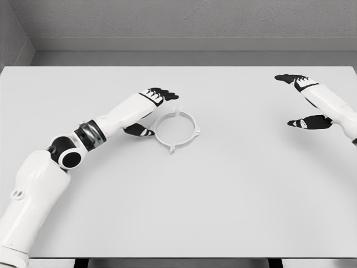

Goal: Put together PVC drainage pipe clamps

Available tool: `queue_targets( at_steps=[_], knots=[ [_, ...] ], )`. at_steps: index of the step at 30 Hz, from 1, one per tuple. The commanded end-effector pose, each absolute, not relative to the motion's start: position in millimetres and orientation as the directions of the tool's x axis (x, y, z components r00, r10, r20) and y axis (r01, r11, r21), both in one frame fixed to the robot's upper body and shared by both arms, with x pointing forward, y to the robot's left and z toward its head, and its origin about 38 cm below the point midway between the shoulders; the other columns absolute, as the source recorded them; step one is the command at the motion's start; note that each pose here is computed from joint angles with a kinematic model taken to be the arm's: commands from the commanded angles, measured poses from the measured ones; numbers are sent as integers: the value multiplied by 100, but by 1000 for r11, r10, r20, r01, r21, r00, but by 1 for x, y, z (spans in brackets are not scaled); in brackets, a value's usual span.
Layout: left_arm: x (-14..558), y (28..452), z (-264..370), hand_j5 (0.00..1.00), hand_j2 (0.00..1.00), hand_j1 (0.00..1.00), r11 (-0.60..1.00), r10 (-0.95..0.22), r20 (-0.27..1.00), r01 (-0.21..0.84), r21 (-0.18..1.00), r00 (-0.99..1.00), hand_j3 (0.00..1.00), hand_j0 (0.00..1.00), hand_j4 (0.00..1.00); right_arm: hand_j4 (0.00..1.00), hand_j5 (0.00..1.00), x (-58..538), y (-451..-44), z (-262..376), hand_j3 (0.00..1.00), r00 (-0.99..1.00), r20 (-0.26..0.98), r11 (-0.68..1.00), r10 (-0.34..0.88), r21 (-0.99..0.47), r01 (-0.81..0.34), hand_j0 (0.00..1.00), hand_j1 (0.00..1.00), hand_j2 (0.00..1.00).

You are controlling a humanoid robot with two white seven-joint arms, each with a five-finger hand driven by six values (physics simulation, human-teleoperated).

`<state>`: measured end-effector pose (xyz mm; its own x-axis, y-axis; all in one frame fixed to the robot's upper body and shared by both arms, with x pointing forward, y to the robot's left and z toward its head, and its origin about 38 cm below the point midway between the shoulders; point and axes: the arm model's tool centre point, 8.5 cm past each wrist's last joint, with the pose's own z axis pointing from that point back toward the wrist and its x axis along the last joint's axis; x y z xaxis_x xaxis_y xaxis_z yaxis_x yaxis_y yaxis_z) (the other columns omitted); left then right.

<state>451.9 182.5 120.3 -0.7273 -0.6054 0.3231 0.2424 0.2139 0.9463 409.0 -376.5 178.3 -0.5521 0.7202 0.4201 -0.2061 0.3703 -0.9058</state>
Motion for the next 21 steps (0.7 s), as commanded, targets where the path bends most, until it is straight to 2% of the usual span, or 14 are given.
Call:
queue_targets(
  at_steps=[1,9,15,21],
  knots=[
    [452,181,123,100,100,100,223,-601,327,240,945,-730,100,100,100,100,100,409,-377,179,100,-552,425,377,718,-903,-205,100,100,100],
    [454,191,127,100,100,100,234,-611,327,230,945,-721,100,100,100,100,100,409,-377,178,100,-551,427,378,717,-902,-206,100,100,100],
    [455,215,121,100,100,100,196,-649,307,237,952,-697,100,100,100,100,100,409,-377,179,100,-550,426,377,718,-903,-206,100,100,100],
    [455,210,114,100,100,100,197,-647,322,257,946,-691,100,100,100,100,100,409,-377,179,100,-550,426,377,718,-903,-206,100,100,100]
  ],
)
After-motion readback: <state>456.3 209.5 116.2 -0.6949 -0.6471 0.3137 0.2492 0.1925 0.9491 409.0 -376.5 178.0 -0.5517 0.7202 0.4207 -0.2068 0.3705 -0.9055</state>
